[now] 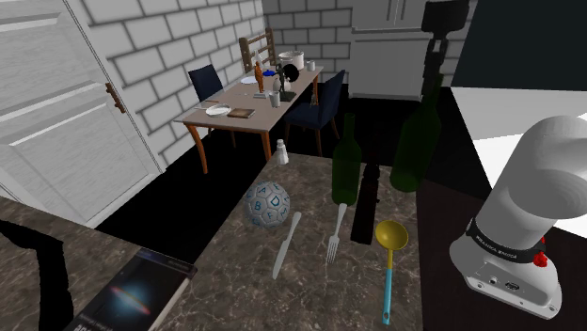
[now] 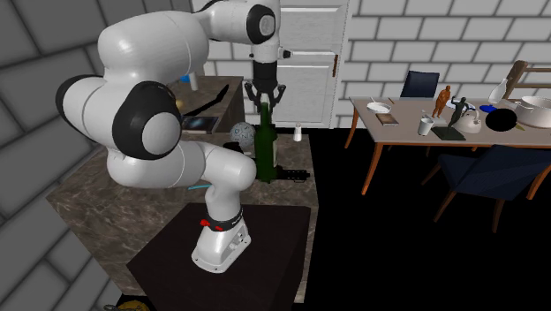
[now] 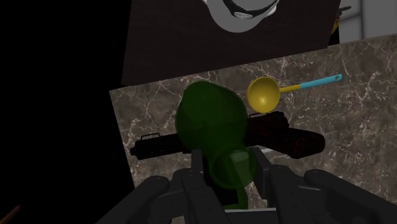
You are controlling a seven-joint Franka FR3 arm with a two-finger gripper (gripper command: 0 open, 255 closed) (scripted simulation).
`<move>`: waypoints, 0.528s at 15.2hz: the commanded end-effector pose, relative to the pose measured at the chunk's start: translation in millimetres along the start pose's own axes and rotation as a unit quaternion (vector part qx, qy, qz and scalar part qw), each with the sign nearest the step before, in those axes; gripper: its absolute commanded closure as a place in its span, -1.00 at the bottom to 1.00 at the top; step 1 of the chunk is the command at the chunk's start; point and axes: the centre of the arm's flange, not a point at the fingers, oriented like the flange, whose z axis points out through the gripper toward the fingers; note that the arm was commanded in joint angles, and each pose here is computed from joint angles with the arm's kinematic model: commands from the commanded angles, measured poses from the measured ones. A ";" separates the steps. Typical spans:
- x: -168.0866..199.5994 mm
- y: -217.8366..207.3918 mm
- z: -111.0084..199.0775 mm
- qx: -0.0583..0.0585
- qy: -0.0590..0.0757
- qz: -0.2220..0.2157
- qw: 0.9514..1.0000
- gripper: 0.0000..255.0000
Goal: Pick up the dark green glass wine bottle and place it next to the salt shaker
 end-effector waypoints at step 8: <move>-1.2 -1.1 -47.2 0.000 0.000 0.000 1.000 1.00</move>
